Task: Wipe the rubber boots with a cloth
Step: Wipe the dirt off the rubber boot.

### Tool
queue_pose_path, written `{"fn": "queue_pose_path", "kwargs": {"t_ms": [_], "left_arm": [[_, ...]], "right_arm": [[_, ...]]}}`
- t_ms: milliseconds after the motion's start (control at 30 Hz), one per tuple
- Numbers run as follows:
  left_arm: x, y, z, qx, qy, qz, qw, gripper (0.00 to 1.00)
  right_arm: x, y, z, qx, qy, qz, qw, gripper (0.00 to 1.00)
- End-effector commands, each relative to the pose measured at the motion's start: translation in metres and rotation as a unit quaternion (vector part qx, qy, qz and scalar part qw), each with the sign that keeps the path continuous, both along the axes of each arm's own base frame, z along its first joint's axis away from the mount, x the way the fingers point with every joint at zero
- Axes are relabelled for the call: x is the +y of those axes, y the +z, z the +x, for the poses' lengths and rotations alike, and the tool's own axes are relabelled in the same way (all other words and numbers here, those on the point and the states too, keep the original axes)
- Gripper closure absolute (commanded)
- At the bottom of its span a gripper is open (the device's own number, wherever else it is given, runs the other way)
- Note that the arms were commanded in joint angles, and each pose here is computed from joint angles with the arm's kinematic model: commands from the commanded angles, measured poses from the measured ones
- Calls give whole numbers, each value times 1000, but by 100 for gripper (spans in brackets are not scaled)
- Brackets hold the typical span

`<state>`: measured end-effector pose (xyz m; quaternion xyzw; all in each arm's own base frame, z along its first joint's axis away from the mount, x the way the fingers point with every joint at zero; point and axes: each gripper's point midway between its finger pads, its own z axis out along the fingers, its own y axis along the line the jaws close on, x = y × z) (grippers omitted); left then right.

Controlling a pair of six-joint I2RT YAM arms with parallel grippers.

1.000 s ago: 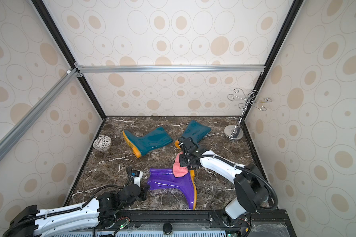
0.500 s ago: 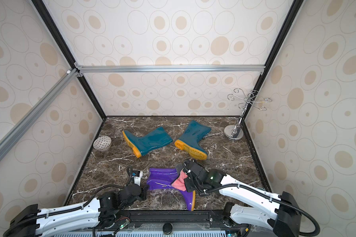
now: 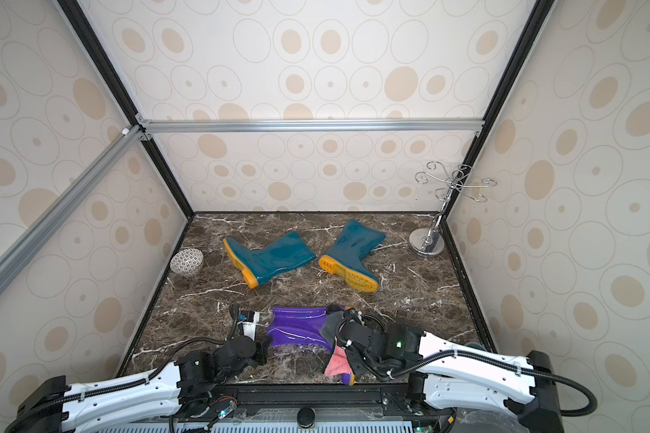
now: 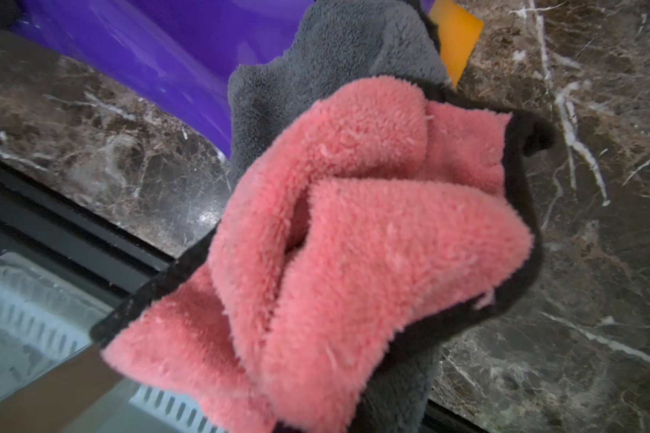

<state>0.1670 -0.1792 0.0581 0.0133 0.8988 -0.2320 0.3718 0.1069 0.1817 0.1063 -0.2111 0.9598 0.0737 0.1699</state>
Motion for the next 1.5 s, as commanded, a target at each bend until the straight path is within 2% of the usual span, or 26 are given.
{"fn": "queue_pose_path", "kwargs": {"t_ms": [0, 100, 167, 233, 367, 433, 567, 800, 900, 1000, 1200, 1333, 1467], "left_arm": [[8, 2, 8, -15, 24, 6, 1000, 100], [7, -1, 6, -10, 19, 6, 1000, 100], [8, -6, 5, -5, 19, 8, 1000, 100], [10, -10, 3, -1, 22, 8, 1000, 100], [12, -15, 2, 4, 25, 5, 1000, 100], [14, -15, 2, 4, 26, 8, 1000, 100], [15, -13, 3, -1, 29, 14, 999, 100], [15, -11, 4, -1, 30, 14, 999, 100], [14, -8, 5, -3, 30, 20, 999, 100], [15, -7, 6, -5, 30, 23, 999, 100], [18, -7, 6, -8, 32, 31, 999, 100], [18, -9, 6, -7, 32, 34, 999, 100], [16, -9, 7, -7, 31, 31, 999, 100]], "right_arm": [[16, -3, 28, -40, -17, -3, 999, 100], [43, -7, 53, -17, -22, 22, 999, 100], [58, 0, 73, -29, -17, 30, 999, 100], [77, 9, 94, -38, -5, 47, 998, 100], [125, 21, 133, -19, 25, 100, 995, 100], [151, 25, 148, -18, 49, 106, 993, 100], [198, 18, 170, 2, 92, 117, 989, 100], [245, -12, 182, 39, 100, 178, 978, 100], [235, -32, 176, 54, 84, 164, 981, 100], [204, -51, 174, 37, 57, 131, 989, 100], [111, -74, 163, 39, -27, 45, 998, 100], [44, -77, 154, 53, -101, 2, 993, 100], [-3, -59, 145, 36, -143, -34, 989, 100]]}}
